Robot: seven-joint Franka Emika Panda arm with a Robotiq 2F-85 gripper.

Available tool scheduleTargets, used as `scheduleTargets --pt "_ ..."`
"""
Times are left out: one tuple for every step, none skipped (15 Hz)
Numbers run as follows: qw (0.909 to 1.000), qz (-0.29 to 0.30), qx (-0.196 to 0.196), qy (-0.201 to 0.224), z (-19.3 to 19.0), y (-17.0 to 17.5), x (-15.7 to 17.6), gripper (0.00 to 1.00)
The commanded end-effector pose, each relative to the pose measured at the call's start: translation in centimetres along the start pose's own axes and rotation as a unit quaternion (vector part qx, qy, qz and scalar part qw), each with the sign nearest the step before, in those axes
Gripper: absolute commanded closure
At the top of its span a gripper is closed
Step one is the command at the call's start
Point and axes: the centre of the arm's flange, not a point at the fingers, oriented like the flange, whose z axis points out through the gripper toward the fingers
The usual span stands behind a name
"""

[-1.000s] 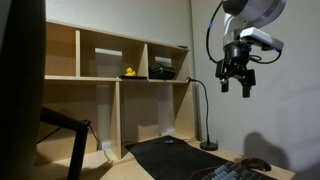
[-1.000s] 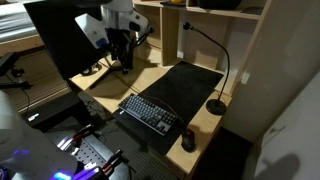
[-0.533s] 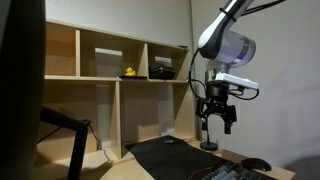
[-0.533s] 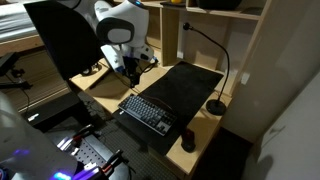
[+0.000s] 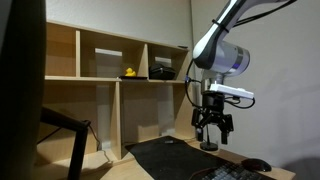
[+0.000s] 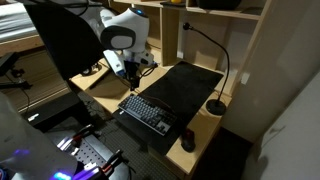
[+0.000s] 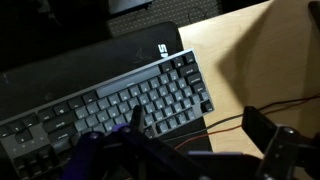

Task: Click the escape key

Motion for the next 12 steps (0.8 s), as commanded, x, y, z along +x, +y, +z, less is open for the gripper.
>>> scheduleTargets --pt "0.9996 -0.003 0.029 0.003 5.6 -2.4 2.9 0.0" --pt "0.9987 -0.004 0.049 0.007 6.8 -3.4 2.7 0.0" --pt "0.9981 -0.002 0.062 0.008 7.6 -3.9 2.8 0.0" --pt "0.9975 0.003 0.07 0.01 8.2 -4.1 2.8 0.0" --pt "0.9987 0.007 0.051 0.004 6.9 -3.6 1.7 0.0" --pt "0.9984 0.008 0.056 0.002 7.6 -4.0 1.8 0.0" --pt "0.9983 0.008 0.058 0.001 7.9 -4.1 1.9 0.0" --pt "0.9982 0.009 0.059 0.001 7.9 -4.2 2.0 0.0" --pt "0.9982 0.009 0.059 0.002 7.8 -4.2 2.1 0.0" --pt "0.9984 0.016 0.054 0.005 8.9 -4.4 2.8 0.0" --pt "0.9981 0.016 0.06 0.007 9.9 -4.8 3.2 0.0" --pt "0.9977 0.013 0.066 0.01 10.8 -5.4 3.4 0.0"
